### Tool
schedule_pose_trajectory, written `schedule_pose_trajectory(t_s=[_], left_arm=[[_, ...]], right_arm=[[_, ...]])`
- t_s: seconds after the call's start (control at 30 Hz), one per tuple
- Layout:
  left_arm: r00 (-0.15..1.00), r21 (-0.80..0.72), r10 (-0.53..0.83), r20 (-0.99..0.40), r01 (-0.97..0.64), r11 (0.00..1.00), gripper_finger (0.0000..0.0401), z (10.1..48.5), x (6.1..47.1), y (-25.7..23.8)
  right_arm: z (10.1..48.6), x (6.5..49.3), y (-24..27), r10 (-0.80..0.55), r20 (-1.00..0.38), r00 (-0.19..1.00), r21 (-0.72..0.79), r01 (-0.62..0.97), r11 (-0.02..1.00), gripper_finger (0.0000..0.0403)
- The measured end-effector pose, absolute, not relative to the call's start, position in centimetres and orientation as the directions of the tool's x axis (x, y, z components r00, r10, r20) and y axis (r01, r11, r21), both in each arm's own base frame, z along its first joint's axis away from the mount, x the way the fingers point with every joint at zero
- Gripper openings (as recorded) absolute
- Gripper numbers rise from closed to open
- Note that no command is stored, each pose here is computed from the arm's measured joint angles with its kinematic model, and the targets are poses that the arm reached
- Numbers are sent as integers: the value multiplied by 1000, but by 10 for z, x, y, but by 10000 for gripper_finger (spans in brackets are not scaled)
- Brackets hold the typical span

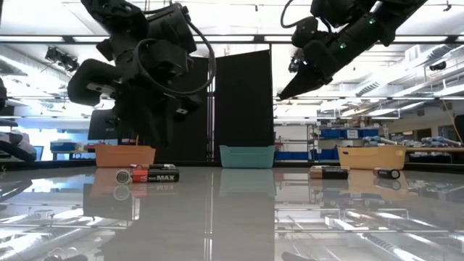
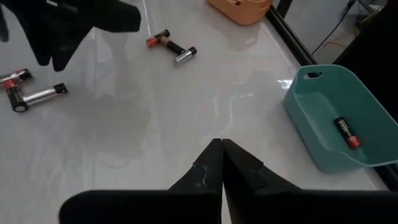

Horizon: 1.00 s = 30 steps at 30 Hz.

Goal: Sort batteries
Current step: Put the silver battery into the yellow bin

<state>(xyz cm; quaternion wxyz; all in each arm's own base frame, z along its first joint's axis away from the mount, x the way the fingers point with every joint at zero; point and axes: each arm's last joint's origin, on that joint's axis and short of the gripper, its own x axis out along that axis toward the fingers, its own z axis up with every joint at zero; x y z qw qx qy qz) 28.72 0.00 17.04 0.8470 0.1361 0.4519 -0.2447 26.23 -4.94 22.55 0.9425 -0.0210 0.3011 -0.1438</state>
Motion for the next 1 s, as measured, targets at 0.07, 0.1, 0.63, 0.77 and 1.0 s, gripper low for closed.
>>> schedule_pose_trajectory(t_s=[0.07, 0.1, 0.63, 0.77, 1.0], left_arm=[[481, 19, -297, -825, 548, 836, 118, 168, 291, -3], [476, 15, -301, -826, 552, 834, 126, 165, 292, -4], [448, -34, -361, -818, 589, 808, 146, 142, 303, -5], [452, -31, -353, -819, 580, 814, 141, 142, 303, -2], [426, -49, -345, -836, 569, 821, 126, 129, 305, 2]], right_arm=[[225, 262, -48, -280, -561, 779, -126, 254, 959, 14], [225, 263, -48, -279, -561, 779, -126, 253, 959, 14], [226, 263, -48, -279, -555, 784, -127, 252, 959, 13], [226, 263, -48, -279, -553, 785, -127, 252, 959, 14], [226, 263, -48, -280, -553, 785, -128, 251, 959, 13]])
